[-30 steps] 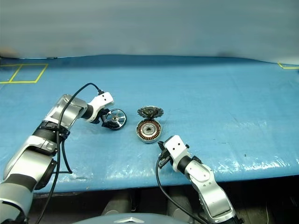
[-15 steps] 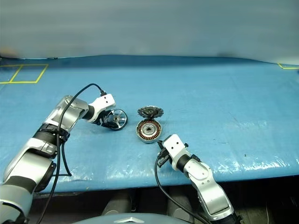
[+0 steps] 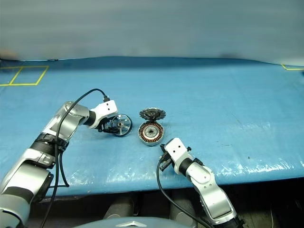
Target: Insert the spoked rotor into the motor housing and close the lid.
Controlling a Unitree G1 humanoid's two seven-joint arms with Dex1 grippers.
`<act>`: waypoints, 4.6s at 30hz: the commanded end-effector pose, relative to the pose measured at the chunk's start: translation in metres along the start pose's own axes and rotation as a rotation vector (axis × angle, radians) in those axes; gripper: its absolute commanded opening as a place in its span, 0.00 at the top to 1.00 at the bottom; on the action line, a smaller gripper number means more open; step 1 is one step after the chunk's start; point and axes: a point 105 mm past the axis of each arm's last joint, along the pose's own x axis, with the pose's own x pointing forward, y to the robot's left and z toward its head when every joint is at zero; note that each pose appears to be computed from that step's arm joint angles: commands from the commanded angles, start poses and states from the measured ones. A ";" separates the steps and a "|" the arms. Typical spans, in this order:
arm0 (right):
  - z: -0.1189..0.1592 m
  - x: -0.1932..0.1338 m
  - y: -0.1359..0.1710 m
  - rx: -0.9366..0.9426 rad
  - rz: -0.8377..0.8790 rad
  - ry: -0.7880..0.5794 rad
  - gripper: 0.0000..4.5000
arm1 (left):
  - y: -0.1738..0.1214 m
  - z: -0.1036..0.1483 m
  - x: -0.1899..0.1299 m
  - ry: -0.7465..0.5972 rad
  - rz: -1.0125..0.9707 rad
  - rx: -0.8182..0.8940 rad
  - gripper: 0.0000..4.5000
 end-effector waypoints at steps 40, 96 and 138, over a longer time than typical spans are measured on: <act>0.002 0.004 0.006 -0.040 0.046 0.012 1.00 | -0.010 -0.003 -0.046 -0.106 -0.026 0.055 0.00; -0.012 -0.001 0.015 -0.031 0.007 0.056 1.00 | -0.011 0.016 -0.024 0.111 -0.370 0.429 0.00; -0.015 -0.002 0.018 -0.041 0.018 0.075 1.00 | -0.001 0.018 -0.026 0.088 -0.314 0.453 0.00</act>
